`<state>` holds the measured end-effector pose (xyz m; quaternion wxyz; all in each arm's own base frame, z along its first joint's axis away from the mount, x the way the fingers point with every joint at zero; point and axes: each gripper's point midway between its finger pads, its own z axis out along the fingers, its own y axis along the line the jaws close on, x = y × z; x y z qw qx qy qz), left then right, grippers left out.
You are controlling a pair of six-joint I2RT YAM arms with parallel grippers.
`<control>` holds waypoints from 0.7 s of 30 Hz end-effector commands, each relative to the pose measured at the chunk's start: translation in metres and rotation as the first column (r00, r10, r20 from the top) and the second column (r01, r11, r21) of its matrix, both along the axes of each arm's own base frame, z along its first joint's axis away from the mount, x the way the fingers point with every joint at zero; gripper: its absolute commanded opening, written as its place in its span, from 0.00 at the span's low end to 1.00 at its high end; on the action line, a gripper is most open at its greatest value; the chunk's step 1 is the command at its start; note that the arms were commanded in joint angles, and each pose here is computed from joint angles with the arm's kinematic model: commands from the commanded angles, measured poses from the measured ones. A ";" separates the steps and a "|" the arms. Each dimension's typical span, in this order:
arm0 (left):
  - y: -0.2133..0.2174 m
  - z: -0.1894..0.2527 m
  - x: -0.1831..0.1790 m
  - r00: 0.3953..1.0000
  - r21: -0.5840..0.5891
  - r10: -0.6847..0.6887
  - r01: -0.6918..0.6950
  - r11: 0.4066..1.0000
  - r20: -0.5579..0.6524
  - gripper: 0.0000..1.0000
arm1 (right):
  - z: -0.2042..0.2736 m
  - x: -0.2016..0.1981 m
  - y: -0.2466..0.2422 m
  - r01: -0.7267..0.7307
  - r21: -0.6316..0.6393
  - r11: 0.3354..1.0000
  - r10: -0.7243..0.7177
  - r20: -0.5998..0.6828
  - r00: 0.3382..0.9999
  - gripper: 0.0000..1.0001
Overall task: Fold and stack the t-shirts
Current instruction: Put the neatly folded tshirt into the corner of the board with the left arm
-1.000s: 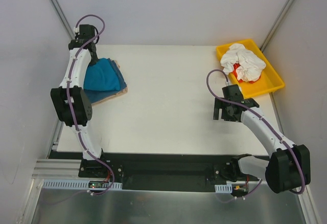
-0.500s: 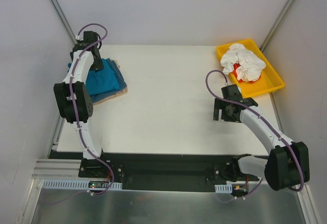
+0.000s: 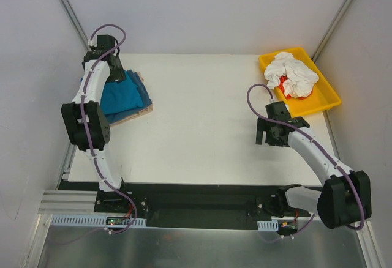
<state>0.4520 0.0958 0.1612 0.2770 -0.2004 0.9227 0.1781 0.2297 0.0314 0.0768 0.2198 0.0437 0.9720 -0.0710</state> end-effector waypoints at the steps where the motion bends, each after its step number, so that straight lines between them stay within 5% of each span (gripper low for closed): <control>1: -0.015 0.069 -0.010 0.983 -0.078 0.017 -0.003 0.997 0.181 0.99 | 0.021 0.006 -0.002 0.012 0.007 1.000 -0.012 0.059 0.998 0.97; 12: -0.088 0.153 -0.062 0.906 -0.232 -0.052 0.163 0.959 0.419 0.99 | 0.047 0.002 0.003 0.029 0.083 0.996 -0.043 0.172 0.984 0.97; 16: -0.125 0.132 -0.093 0.900 -0.269 -0.097 0.229 0.935 0.425 0.99 | 0.054 -0.001 0.008 0.008 0.133 0.991 -0.039 0.226 0.973 0.97; 21: -0.184 0.099 -0.143 0.861 -0.398 -0.149 0.371 0.839 0.487 0.99 | 0.052 -0.001 0.028 -0.066 0.234 0.970 -0.002 0.277 0.961 0.97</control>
